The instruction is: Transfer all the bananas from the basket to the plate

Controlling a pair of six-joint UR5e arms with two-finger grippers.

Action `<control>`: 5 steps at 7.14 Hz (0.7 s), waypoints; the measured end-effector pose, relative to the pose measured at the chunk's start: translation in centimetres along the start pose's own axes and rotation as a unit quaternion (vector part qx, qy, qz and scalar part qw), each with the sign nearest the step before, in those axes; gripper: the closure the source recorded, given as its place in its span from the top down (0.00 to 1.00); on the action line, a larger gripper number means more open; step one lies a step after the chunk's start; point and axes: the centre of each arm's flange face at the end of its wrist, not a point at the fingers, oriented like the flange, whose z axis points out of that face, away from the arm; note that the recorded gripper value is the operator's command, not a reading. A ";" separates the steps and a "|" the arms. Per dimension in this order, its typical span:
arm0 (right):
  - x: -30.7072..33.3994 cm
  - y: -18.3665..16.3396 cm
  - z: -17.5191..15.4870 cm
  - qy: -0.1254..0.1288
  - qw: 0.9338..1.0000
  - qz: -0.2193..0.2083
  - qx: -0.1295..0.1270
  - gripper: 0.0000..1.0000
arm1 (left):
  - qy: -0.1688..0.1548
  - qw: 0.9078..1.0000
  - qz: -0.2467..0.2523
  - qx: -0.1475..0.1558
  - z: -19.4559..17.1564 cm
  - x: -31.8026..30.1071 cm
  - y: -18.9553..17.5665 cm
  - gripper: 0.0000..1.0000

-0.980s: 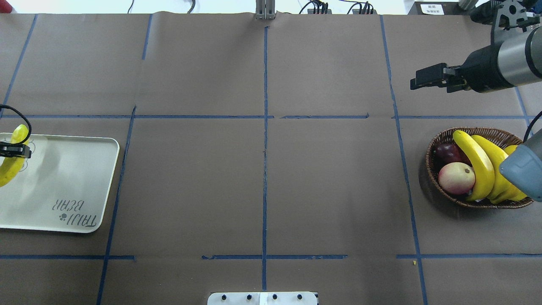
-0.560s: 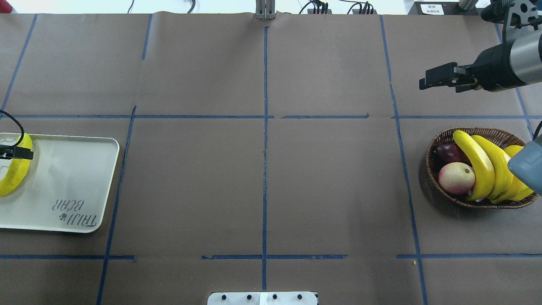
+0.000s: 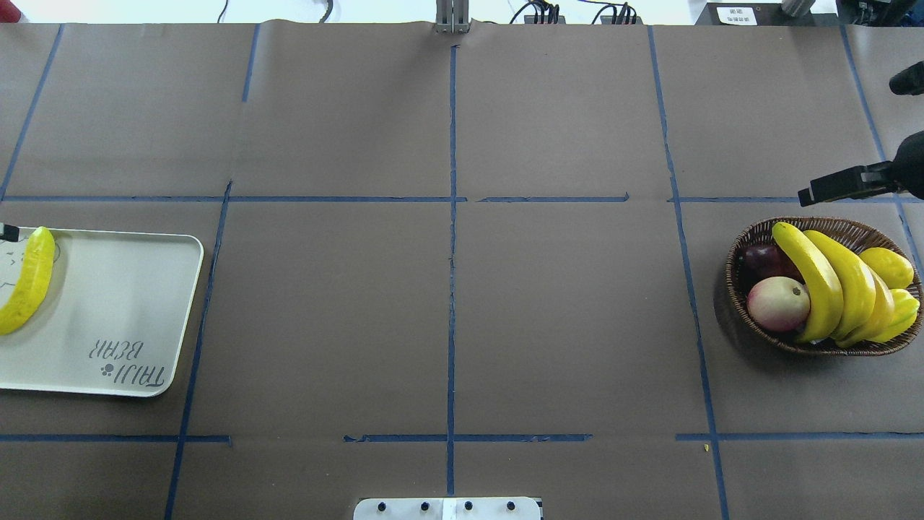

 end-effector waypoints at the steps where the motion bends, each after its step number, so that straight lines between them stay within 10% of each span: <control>1: 2.3 2.3 0.6 0.007 1.000 -0.003 -0.018 1.00 | 0.010 1.000 0.000 0.000 -0.7 1.0 -0.8 1.00; 3: 6.4 6.6 2.8 -0.004 0.995 0.060 -0.074 1.00 | 0.017 1.000 0.003 0.002 -1.2 2.1 -1.4 1.00; 5: 8.5 8.1 4.3 -0.028 0.990 0.126 -0.057 1.00 | 0.020 1.000 0.006 0.004 -1.4 2.6 -1.6 1.00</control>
